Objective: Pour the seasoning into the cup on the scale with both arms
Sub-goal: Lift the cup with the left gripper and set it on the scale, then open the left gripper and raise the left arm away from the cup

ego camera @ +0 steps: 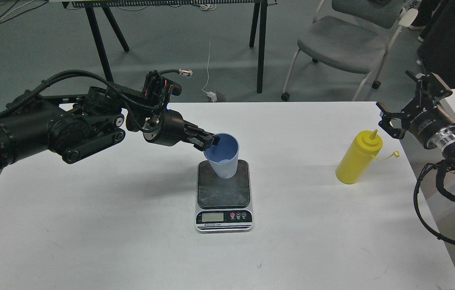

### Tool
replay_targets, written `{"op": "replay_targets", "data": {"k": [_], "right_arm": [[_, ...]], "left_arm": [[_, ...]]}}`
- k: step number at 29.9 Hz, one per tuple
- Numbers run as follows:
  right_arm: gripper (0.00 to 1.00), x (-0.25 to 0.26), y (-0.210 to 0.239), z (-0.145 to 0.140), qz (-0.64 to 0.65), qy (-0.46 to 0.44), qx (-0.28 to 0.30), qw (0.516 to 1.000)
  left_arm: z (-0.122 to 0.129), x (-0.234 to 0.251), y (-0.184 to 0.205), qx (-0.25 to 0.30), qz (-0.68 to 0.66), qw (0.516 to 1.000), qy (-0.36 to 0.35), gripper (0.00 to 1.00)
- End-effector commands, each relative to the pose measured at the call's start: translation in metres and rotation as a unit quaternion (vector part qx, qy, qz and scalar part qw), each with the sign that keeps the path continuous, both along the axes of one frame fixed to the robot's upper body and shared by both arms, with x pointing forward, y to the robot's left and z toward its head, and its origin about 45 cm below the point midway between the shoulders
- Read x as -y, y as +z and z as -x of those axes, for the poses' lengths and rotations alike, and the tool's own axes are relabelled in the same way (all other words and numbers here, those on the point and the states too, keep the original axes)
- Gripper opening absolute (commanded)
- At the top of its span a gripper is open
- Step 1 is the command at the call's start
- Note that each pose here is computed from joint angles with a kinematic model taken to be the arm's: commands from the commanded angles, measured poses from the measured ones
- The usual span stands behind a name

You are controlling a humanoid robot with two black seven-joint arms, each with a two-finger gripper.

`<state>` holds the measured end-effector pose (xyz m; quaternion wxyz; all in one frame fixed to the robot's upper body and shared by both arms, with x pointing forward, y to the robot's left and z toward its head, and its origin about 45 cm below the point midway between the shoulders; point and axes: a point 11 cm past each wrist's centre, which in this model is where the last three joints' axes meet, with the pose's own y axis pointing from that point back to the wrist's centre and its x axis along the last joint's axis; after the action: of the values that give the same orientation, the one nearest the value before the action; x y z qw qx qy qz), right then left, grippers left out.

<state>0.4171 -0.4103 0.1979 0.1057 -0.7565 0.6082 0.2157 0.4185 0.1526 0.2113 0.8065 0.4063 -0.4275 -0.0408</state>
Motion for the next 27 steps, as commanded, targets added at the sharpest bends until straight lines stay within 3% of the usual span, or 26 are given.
{"op": "replay_targets", "data": {"k": [1, 16, 18, 20, 22, 24, 27], "right_arm": [[0.99, -0.001, 0.000, 0.000, -0.001, 0.000, 0.000, 1.000], [0.99, 0.000, -0.001, 0.000, 0.000, 0.000, -0.001, 1.000], [0.99, -0.001, -0.001, 0.000, -0.001, 0.000, -0.001, 1.000], [0.99, -0.001, -0.001, 0.000, -0.002, 0.000, -0.001, 1.000], [0.99, -0.001, -0.001, 0.000, -0.002, 0.000, -0.001, 1.000], [0.99, -0.001, -0.001, 0.000, -0.002, 0.000, -0.001, 1.000], [0.99, 0.000, -0.001, 0.000, -0.001, -0.001, -0.001, 1.000]], "left_arm": [[0.003, 0.003, -0.005, -0.005, -0.001, 1.000, -0.004, 0.12], [0.013, 0.008, -0.021, -0.021, 0.004, 1.000, -0.008, 0.17], [0.011, 0.007, -0.017, -0.021, 0.011, 1.000, -0.002, 0.30], [0.011, 0.006, -0.014, -0.027, 0.018, 0.999, 0.002, 0.53], [0.009, 0.006, -0.008, -0.030, 0.034, 0.999, 0.013, 0.70], [0.007, 0.003, -0.001, -0.037, 0.052, 0.998, 0.027, 0.83], [-0.001, -0.005, 0.019, -0.050, 0.085, 0.993, 0.056, 0.92]]}}
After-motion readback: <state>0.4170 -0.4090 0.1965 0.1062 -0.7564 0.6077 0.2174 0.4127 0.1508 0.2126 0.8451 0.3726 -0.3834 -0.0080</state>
